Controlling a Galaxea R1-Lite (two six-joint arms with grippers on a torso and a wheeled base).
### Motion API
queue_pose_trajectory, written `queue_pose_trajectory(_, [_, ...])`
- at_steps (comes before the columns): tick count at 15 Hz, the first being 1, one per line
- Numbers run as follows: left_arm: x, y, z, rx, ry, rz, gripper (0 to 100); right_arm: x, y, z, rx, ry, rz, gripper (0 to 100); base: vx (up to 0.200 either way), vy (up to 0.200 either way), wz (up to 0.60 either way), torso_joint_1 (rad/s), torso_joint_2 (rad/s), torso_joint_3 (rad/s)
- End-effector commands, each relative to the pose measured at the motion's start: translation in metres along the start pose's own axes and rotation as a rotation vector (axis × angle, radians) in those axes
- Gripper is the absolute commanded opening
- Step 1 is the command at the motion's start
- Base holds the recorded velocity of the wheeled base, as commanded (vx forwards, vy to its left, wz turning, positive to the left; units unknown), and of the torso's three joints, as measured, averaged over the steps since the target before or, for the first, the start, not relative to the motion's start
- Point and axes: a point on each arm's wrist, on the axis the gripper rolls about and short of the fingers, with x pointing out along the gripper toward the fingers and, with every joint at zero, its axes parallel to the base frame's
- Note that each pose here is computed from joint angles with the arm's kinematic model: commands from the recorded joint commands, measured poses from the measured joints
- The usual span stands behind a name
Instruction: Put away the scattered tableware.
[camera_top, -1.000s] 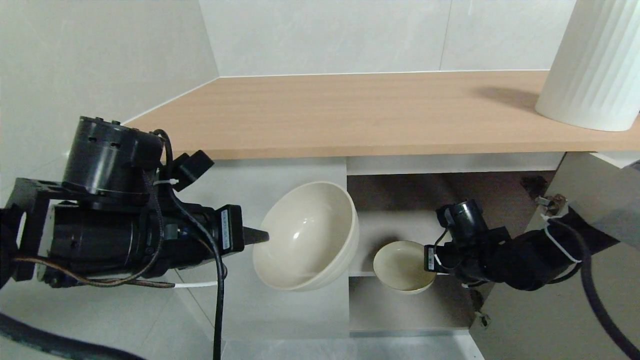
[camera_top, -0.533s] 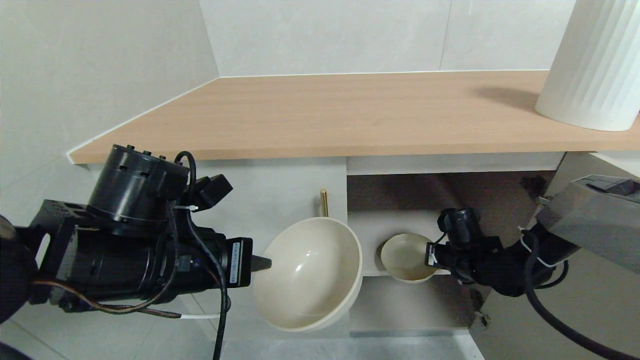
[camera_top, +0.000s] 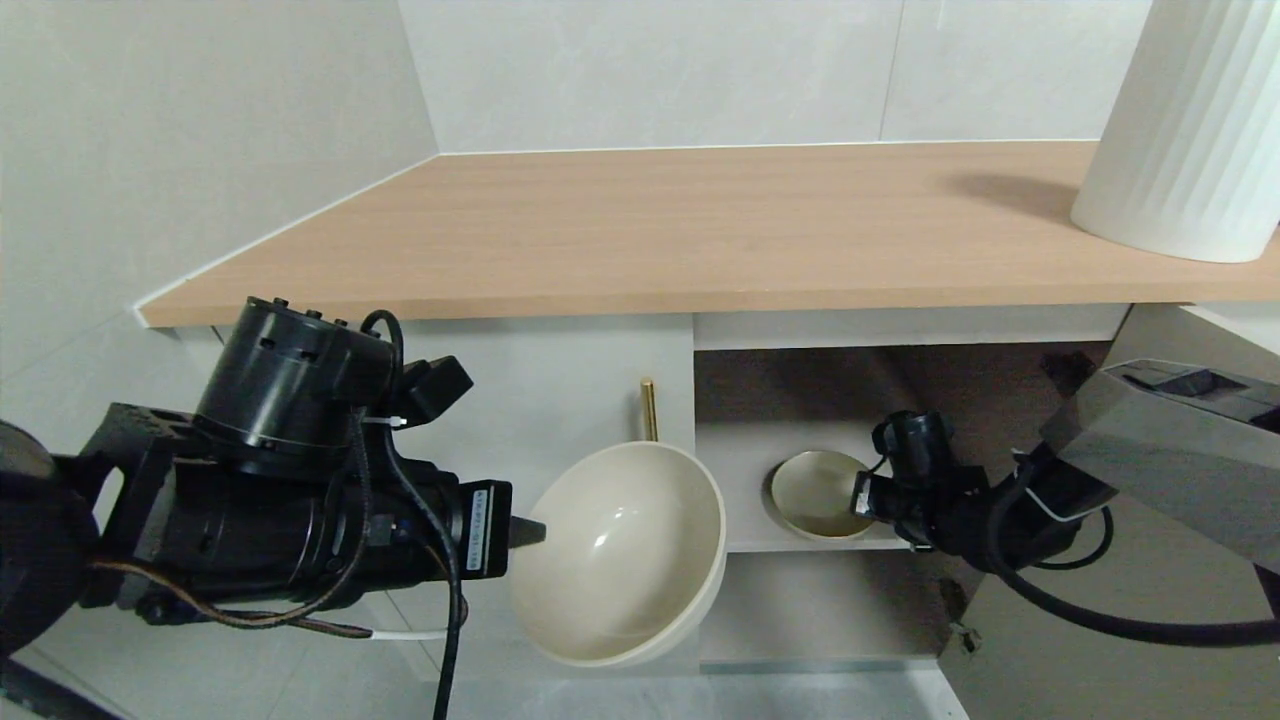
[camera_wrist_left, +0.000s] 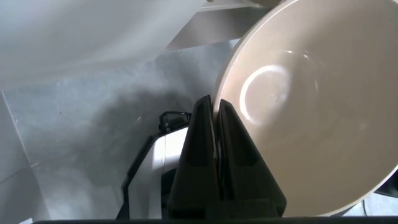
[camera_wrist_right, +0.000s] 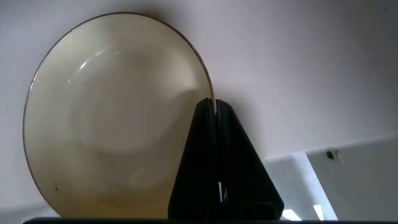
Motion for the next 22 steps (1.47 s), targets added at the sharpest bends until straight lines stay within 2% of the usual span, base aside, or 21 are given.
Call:
queue_pose_trajectory(1, [0.004, 0.001, 0.000, -0.002, 0.011, 0.008, 0, 0.011, -0.003, 0.000, 0.009, -0.002, -0.012, 0, 0.000, 0.000, 0.00, 0.000, 0.00, 0.000])
queue_pose_trajectory(5, [0.006, 0.001, -0.001, -0.003, 0.016, 0.008, 0, 0.019, -0.003, 0.002, 0.017, -0.012, -0.014, 0, 0.000, 0.000, 0.00, 0.000, 0.00, 0.000])
queue_pose_trajectory(9, [0.016, 0.003, -0.002, -0.007, 0.045, 0.024, 0, 0.021, -0.003, 0.004, 0.022, -0.017, -0.014, 0, 0.000, 0.000, 0.00, 0.000, 0.00, 0.000])
queue_pose_trajectory(10, [0.017, 0.004, -0.002, -0.008, 0.049, 0.026, 0, 0.020, -0.003, 0.005, 0.022, -0.018, -0.014, 100, 0.000, 0.000, 0.00, 0.000, 0.00, 0.000])
queue_pose_trajectory(13, [0.035, 0.009, -0.005, -0.016, 0.093, 0.077, 0, 0.011, -0.004, 0.009, 0.022, -0.020, -0.013, 100, 0.000, 0.000, 0.00, 0.000, 0.00, 0.000])
queue_pose_trajectory(15, [0.049, 0.010, -0.011, -0.005, 0.120, 0.135, 0, -0.024, -0.001, 0.019, 0.004, -0.009, 0.023, 100, 0.000, 0.000, 0.00, 0.000, 0.00, 0.000])
queue_pose_trajectory(17, [0.062, 0.007, -0.019, 0.011, 0.157, 0.165, 0, -0.066, 0.010, 0.027, -0.030, 0.035, 0.110, 100, 0.000, 0.000, 0.00, 0.000, 0.00, 0.000])
queue_pose_trajectory(18, [0.076, 0.005, -0.026, 0.026, 0.198, 0.191, 0, -0.103, 0.019, 0.026, -0.077, 0.103, 0.192, 100, 0.000, 0.000, 0.00, 0.000, 0.00, 0.000])
queue_pose_trajectory(20, [0.096, 0.010, -0.033, 0.022, 0.246, 0.232, 0, -0.155, 0.028, 0.023, -0.178, 0.165, 0.299, 100, 0.000, 0.000, 0.00, 0.000, 0.00, 0.000])
queue_pose_trajectory(22, [0.106, 0.010, -0.039, 0.034, 0.275, 0.256, 0, -0.190, 0.036, 0.016, -0.243, 0.205, 0.399, 100, 0.000, 0.000, 0.00, 0.000, 0.00, 0.000])
